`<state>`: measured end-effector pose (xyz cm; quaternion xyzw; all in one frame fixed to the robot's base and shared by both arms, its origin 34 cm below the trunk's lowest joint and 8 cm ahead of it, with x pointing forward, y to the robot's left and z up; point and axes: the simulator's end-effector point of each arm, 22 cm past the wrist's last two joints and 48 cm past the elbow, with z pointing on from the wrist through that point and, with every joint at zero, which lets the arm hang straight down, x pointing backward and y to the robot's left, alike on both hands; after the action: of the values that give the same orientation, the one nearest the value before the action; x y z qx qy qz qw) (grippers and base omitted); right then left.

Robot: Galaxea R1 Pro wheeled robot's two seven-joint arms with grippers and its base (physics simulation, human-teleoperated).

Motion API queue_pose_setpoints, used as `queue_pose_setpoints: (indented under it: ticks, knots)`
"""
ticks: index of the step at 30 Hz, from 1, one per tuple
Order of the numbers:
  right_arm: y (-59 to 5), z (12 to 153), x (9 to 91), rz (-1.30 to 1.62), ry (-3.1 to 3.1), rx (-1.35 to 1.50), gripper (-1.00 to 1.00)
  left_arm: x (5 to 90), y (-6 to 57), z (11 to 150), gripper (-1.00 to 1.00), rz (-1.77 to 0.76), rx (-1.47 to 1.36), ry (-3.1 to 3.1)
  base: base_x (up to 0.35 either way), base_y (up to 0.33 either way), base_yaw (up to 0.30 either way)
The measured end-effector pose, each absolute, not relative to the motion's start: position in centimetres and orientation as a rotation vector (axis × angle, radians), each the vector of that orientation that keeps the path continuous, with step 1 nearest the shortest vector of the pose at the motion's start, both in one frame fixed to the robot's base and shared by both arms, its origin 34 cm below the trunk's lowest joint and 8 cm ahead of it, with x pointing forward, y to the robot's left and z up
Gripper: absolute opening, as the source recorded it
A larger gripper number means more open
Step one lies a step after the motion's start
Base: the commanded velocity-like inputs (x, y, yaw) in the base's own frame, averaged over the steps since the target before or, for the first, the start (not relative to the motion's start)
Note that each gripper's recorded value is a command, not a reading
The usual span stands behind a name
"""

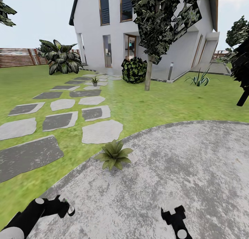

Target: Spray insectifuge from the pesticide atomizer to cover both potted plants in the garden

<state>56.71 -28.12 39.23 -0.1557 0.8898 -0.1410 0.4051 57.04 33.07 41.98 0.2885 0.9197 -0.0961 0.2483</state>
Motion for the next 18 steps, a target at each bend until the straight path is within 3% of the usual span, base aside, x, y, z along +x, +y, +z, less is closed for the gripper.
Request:
queue_pose_setpoints:
  ticks: [5,9,18]
  knots:
    - [-37.2,39.0,53.8,-0.556,2.299,-0.089,1.00,59.0,33.0,43.2,-1.00,-0.306,0.552,2.651,0.000,0.000,0.000]
    - [-40.9,38.7,51.9,-0.610,2.324,0.065,1.00,59.3,33.2,43.7,-1.00,-0.310,0.488,2.720,0.000,0.000,0.000]
    - [-38.6,37.8,50.7,-0.533,2.293,0.123,1.00,57.1,32.4,43.1,-1.00,-0.352,0.427,2.872,0.000,0.000,0.000]
